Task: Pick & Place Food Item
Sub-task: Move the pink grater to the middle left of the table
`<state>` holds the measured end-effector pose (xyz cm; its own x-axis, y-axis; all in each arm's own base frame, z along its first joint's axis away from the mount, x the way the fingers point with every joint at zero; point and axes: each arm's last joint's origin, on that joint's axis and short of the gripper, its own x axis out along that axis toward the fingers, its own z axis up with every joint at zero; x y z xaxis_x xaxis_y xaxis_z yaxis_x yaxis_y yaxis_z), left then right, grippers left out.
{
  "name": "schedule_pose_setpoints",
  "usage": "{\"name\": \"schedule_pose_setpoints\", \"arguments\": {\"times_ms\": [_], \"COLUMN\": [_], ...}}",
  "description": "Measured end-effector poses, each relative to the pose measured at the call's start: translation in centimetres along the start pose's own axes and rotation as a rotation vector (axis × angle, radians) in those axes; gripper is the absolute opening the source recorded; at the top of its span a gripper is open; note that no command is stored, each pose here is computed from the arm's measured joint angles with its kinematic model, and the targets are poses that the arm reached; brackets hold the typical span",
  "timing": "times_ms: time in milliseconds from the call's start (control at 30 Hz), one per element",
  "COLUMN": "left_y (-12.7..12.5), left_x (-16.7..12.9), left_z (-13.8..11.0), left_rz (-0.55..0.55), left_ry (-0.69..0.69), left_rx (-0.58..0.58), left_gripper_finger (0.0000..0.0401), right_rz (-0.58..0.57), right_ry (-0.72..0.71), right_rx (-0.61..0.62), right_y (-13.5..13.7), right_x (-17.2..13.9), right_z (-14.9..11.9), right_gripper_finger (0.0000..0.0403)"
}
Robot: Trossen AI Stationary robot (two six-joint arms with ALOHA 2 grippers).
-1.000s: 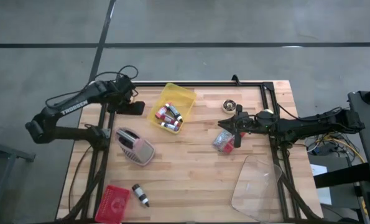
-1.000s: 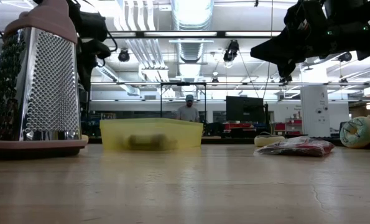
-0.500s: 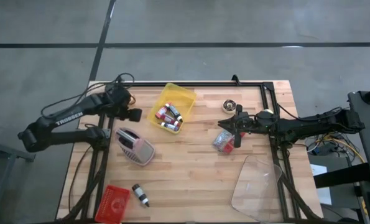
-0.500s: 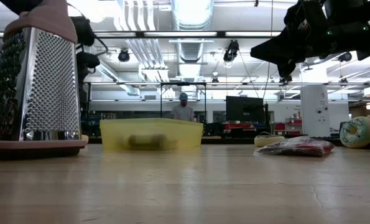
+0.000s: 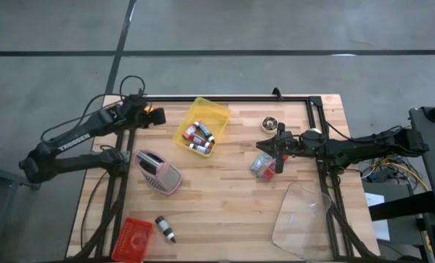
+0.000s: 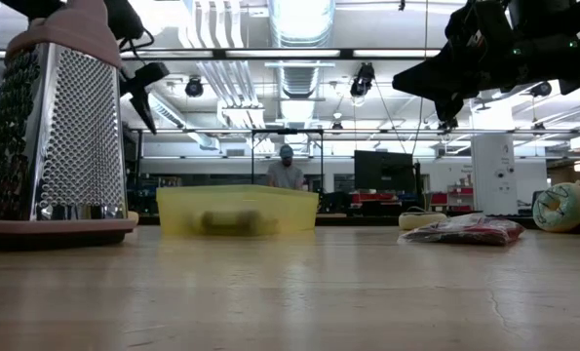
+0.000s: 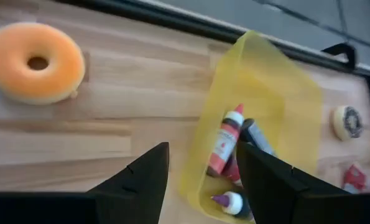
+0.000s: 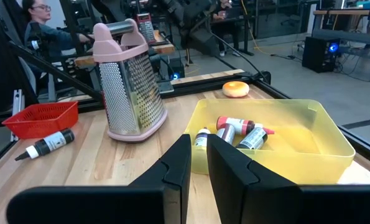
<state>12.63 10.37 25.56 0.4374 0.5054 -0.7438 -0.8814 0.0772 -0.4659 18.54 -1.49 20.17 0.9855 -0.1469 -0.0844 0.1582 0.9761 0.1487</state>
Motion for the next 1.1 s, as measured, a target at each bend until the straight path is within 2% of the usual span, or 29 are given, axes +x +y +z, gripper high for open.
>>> {"name": "schedule_pose_setpoints", "arguments": {"times_ms": [167,300,400,533,733,833,967,1100], "left_y": [0.2,0.9,1.6,2.0,3.0,3.4,3.9,3.5], "left_x": [0.1,-0.3,-0.5,-0.4,-1.9,-2.1,-1.6,-0.7], "left_z": [-0.1,-0.6,-1.1,-1.8,-2.4,-2.9,-3.5,-3.9], "left_rz": [0.031,0.112,0.18,0.2,0.381,0.424,0.427,0.367], "left_ry": [0.015,0.079,0.132,0.257,0.372,0.432,0.496,0.499], "left_rx": [0.054,0.051,0.002,-0.049,-0.131,-0.171,-0.209,-0.204], "left_gripper_finger": [0.0193,0.0193,0.0193,0.0193,0.0193,0.0193,0.0193,0.0193], "right_rz": [0.0,0.0,0.0,0.0,0.0,0.0,0.0,0.0], "right_ry": [0.0,0.0,0.0,0.0,0.0,0.0,0.0,0.0], "right_rx": [0.0,0.0,0.0,0.0,0.0,0.0,0.0,0.0], "right_y": [0.0,0.0,0.0,0.0,0.0,0.0,0.0,0.0], "right_x": [0.0,0.0,0.0,0.0,0.0,0.0,0.0,0.0], "right_z": [0.0,0.0,0.0,0.0,0.0,0.0,0.0,0.0], "right_gripper_finger": [0.0047,0.0047,0.0047,0.0047,0.0047,0.0047,0.0047,0.0047]}}
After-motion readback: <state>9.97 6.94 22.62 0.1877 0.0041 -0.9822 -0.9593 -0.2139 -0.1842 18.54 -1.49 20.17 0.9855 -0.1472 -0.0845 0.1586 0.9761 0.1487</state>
